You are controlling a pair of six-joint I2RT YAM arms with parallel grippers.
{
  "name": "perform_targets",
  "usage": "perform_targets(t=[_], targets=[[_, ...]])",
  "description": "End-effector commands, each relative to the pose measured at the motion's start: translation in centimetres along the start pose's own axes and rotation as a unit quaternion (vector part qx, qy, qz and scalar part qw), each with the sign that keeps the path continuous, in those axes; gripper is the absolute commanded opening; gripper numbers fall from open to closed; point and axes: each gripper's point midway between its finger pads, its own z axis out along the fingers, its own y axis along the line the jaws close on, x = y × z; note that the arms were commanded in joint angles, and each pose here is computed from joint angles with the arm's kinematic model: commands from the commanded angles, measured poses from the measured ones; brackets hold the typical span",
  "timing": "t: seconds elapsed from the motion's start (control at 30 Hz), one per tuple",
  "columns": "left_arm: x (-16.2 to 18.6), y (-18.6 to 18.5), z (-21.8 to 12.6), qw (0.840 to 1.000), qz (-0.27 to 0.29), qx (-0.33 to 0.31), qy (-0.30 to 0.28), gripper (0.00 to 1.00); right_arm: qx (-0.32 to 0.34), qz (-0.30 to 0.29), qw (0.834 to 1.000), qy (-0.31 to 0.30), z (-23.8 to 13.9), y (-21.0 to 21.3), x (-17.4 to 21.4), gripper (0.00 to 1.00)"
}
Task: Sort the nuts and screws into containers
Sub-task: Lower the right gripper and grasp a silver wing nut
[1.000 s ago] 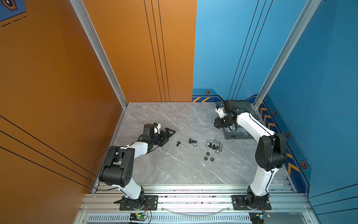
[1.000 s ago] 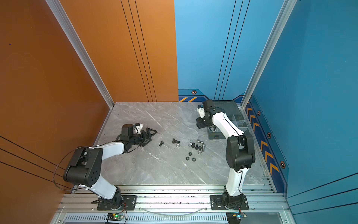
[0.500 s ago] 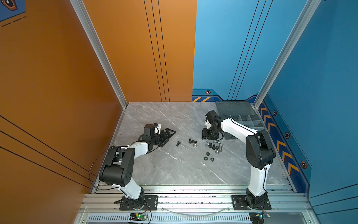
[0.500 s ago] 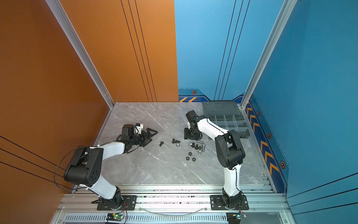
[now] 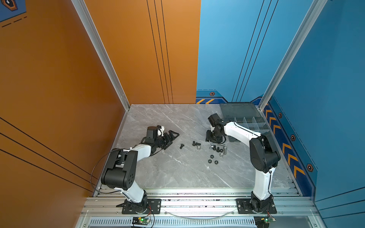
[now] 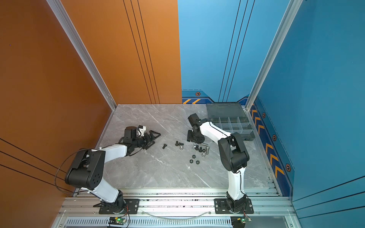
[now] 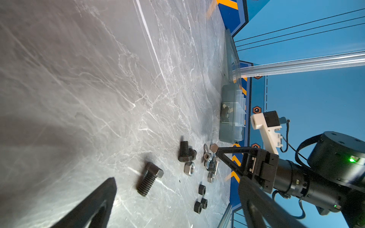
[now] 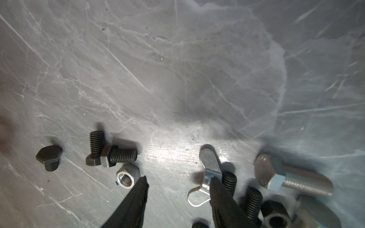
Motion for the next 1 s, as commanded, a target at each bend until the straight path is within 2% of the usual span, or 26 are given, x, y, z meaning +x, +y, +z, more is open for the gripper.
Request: perform_targets(t=[0.0, 0.97], targets=[[-0.1, -0.1, 0.3, 1.0, 0.003, 0.006, 0.004, 0.98, 0.025, 0.007, 1.0, 0.003, 1.0, -1.0, 0.3, 0.54], [0.1, 0.5, 0.6, 1.0, -0.003, 0.005, 0.008, 0.98, 0.058, 0.007, 0.998, 0.03, 2.7, -2.7, 1.9, 0.52]])
